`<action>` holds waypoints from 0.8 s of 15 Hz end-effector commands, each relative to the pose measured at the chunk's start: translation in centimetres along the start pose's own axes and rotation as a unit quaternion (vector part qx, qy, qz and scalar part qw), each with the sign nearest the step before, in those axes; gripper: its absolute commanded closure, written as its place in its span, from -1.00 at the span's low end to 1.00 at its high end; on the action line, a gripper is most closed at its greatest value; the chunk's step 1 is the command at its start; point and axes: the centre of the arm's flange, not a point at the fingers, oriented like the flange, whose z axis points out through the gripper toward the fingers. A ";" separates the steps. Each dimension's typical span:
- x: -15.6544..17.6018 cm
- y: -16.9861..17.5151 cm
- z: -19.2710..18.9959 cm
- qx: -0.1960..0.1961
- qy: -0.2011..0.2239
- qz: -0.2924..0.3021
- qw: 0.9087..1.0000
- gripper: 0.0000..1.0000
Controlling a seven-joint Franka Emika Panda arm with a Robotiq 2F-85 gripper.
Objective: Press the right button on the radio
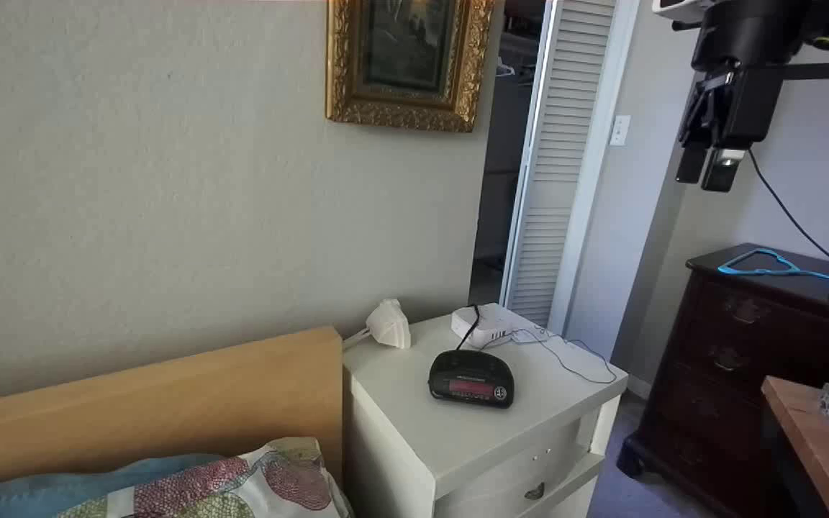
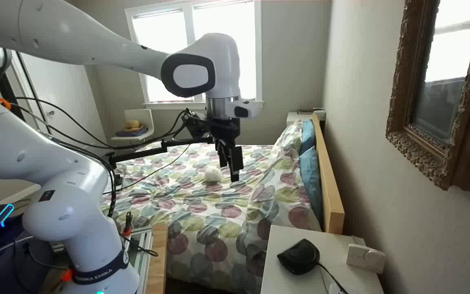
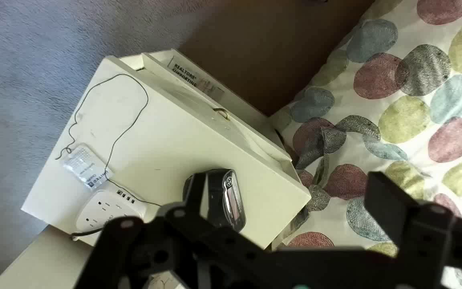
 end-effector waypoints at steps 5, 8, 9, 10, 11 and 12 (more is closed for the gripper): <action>0.0 0.0 0.0 0.000 0.000 0.000 1.000 -1.00; 1.8 0.1 1.3 -0.009 0.002 0.028 1.000 -1.00; 2.9 0.2 2.1 -0.016 0.011 0.050 0.999 -1.00; 4.2 0.3 2.8 -0.019 0.023 0.073 0.997 -1.00; 5.4 0.4 3.6 -0.015 0.031 0.097 0.995 -1.00; 6.7 0.6 4.6 -0.015 0.044 0.120 0.992 -1.00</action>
